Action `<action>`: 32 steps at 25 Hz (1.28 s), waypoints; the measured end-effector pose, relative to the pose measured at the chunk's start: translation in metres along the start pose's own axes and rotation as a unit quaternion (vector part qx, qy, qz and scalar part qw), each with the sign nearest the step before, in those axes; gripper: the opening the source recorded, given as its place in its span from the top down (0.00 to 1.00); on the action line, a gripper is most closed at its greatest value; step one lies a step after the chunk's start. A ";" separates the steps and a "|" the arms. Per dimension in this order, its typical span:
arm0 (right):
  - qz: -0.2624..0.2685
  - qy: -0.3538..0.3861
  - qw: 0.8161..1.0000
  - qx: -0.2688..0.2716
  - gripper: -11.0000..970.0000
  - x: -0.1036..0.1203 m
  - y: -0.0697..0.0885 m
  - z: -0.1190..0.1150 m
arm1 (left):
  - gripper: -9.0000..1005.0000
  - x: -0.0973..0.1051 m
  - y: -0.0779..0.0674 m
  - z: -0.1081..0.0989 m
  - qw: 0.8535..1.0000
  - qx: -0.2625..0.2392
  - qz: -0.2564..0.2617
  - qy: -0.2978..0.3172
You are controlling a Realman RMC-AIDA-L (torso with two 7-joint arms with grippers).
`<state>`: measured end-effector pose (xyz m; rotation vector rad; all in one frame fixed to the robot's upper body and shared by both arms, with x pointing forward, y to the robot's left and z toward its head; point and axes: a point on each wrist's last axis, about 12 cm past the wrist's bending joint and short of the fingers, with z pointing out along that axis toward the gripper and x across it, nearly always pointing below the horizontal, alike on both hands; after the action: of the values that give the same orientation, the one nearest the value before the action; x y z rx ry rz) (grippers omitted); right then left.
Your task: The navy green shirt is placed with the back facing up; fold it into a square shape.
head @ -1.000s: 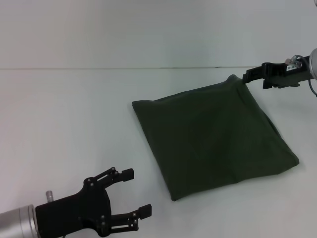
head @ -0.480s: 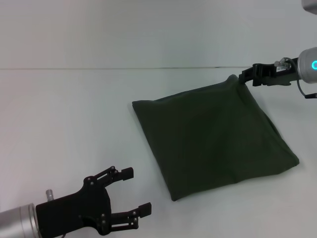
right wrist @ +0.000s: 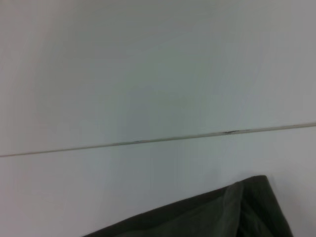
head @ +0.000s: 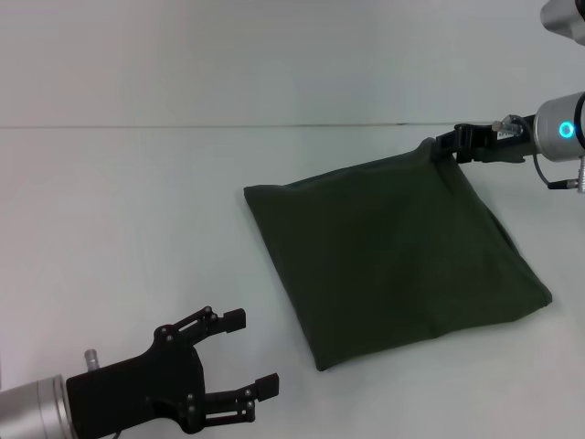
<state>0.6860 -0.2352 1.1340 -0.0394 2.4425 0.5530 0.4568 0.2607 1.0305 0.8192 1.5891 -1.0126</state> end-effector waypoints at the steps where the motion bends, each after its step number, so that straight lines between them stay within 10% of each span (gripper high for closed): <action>1: 0.000 0.000 1.000 0.000 0.54 0.000 0.000 0.000 | 0.05 0.000 0.000 0.000 1.000 0.000 0.000 0.000; 19: -0.015 -0.013 1.000 0.004 0.95 0.004 0.005 0.007 | 0.05 0.001 0.000 0.000 1.000 -0.002 0.000 0.001; 32: -0.044 -0.040 0.998 0.002 0.97 0.016 -0.006 0.008 | 0.06 0.002 0.000 0.001 1.000 -0.002 -0.003 0.001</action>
<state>0.6784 -0.2357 1.1164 -0.1205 2.3513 0.5016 0.4562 0.2600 1.0287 0.8127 1.5963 -1.0125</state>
